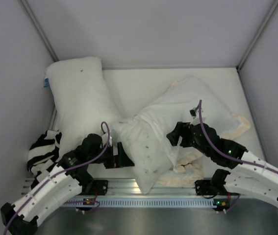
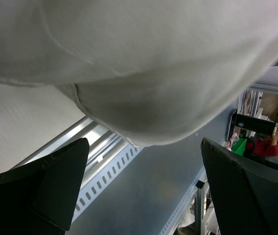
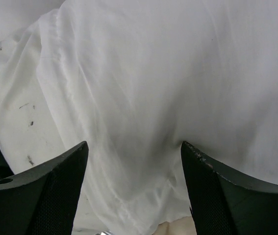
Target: Remove the pillowcase from the pillow
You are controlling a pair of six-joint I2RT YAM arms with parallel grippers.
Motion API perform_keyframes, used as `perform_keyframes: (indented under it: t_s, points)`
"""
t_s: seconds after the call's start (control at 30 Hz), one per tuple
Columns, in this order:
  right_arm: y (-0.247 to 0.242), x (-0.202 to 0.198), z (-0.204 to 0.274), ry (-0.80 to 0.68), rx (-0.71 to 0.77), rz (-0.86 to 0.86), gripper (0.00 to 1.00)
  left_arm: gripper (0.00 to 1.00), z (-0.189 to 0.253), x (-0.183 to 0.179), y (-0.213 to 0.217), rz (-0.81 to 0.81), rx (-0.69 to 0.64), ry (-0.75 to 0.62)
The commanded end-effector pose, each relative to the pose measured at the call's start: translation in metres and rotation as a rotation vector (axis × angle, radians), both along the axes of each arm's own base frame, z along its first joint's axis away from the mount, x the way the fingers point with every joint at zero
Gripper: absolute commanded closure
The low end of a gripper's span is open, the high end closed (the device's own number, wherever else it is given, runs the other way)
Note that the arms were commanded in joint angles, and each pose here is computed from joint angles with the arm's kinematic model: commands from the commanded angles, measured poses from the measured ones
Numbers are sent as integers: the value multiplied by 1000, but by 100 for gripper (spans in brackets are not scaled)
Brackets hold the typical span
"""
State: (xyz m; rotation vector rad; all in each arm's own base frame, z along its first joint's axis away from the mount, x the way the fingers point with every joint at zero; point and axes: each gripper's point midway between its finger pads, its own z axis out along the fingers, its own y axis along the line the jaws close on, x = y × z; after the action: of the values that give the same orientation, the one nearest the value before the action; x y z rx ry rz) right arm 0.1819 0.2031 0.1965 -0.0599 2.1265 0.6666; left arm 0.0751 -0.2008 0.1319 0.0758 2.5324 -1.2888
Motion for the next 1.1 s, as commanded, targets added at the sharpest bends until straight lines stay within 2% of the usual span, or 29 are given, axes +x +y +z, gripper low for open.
perform_keyframes:
  t_s: [0.0, 0.13, 0.2, 0.23, 0.33, 0.4, 0.43, 0.47, 0.57, 0.6, 0.73, 0.87, 0.93, 1.07]
  points:
    - [-1, 4, 17, -35, 24, -3, 27, 1, 8, 13, -19, -8, -93, -27]
    - [1, 3, 16, -27, 27, 6, 27, 1, 14, 25, -42, -39, -146, -81]
    - [2, 2, 15, -21, 28, 15, 27, 1, 11, 25, -55, -58, -153, -64]
    - [3, 1, 14, -17, 25, 20, 27, 1, 20, 21, -69, -97, -188, -103]
    - [4, -1, 13, -10, 32, 30, 27, 1, 9, 11, -95, -161, -153, -101]
    - [5, -3, 14, -7, 43, 38, 27, 6, 4, 14, -109, -174, -132, -108]
    - [4, -4, 13, -5, 46, 36, 27, 12, 3, 15, -112, -172, -128, -114]
    - [3, -5, 14, -8, 52, 37, 27, 37, 2, 18, -113, -158, -123, -124]
    - [-4, -8, 10, 0, 43, 26, 27, 81, 11, 31, -107, -100, -106, -192]
    - [-7, -9, 5, 6, 30, 22, 27, 100, 8, 33, -99, -76, -51, -185]
    - [-13, -14, -9, 33, -15, 24, 27, 100, 31, 50, -79, 7, 20, -290]
    - [-3, -26, -24, 72, -37, 127, 28, 100, 64, 66, -72, 41, 57, -391]
    - [-2, -29, -32, 81, -62, 155, 28, 100, 82, 76, -72, 54, 78, -414]
    - [-3, -35, -35, 87, -63, 171, 28, 100, 92, 105, -73, 65, 143, -432]
